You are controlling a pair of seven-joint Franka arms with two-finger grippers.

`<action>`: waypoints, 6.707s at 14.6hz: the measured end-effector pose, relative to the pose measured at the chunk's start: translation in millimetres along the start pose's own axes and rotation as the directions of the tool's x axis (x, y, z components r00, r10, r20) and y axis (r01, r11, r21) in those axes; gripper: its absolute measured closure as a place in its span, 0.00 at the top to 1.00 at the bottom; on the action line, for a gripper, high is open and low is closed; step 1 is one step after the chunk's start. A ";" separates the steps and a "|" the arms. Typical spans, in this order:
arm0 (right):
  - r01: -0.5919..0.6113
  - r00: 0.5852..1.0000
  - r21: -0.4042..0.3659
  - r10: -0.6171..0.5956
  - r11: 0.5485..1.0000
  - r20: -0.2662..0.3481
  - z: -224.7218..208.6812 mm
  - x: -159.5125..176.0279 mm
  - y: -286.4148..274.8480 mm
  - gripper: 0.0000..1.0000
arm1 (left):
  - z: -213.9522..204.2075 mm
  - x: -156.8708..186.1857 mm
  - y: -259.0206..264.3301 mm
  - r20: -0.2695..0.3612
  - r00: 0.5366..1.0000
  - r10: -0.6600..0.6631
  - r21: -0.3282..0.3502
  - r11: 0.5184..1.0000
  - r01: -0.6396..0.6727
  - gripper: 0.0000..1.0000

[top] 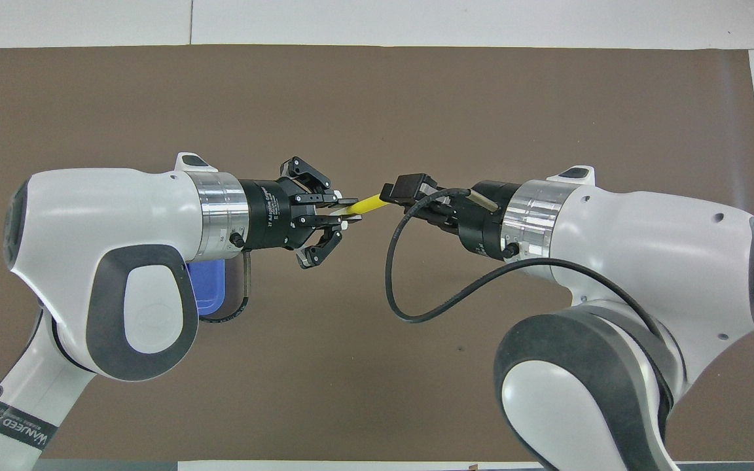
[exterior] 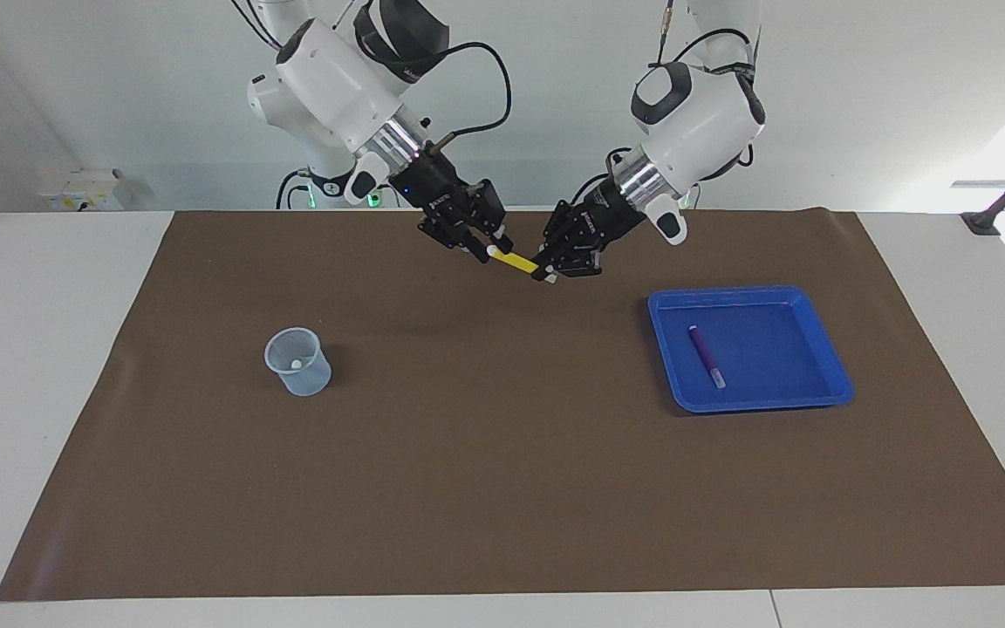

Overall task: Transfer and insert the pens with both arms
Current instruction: 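Grasp the yellow pen with the right gripper and open the left gripper, then insert the yellow pen into the cup while the left gripper reaches the purple pen, then grasp the purple pen with the left gripper and lift it, then carry the purple pen toward the right gripper with the left gripper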

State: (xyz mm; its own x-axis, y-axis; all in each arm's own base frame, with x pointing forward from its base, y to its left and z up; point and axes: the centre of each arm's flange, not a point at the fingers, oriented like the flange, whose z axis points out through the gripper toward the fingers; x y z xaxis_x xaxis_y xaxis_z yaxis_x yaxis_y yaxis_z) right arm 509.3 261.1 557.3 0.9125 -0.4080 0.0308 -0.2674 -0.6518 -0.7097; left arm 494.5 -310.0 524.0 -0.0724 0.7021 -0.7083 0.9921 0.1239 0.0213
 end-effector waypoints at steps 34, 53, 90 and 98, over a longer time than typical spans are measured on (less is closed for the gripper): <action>0.647 0.759 -0.447 -0.579 0.618 0.299 -103.8 126.1 94.6 0.17 | -104.1 140.5 53.8 -0.184 0.771 0.610 0.276 0.785 -0.555 1.00; 0.750 0.660 -0.469 -0.582 0.467 0.475 -33.7 156.1 208.9 0.33 | -4.1 308.4 63.4 0.216 -0.056 0.975 0.676 -0.191 -0.711 0.88; 0.172 0.955 -0.178 -0.120 0.969 0.273 -117.5 88.8 77.0 1.00 | -95.2 209.5 106.0 0.261 0.120 0.958 0.656 -0.085 -0.750 0.17; -0.003 0.976 -0.092 0.023 0.996 0.218 -106.2 73.1 75.9 1.00 | -112.3 55.9 71.7 -0.051 0.789 0.612 0.386 0.741 -0.550 0.17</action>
State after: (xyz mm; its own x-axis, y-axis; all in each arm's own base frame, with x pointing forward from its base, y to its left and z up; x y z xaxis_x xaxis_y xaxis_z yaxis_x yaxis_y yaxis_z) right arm 522.8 113.9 580.4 0.9516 -0.2736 -0.1397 -0.2974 -0.7069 -0.6417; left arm 550.0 -183.2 565.1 0.5448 0.6656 -0.5101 0.8145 -0.5646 0.1332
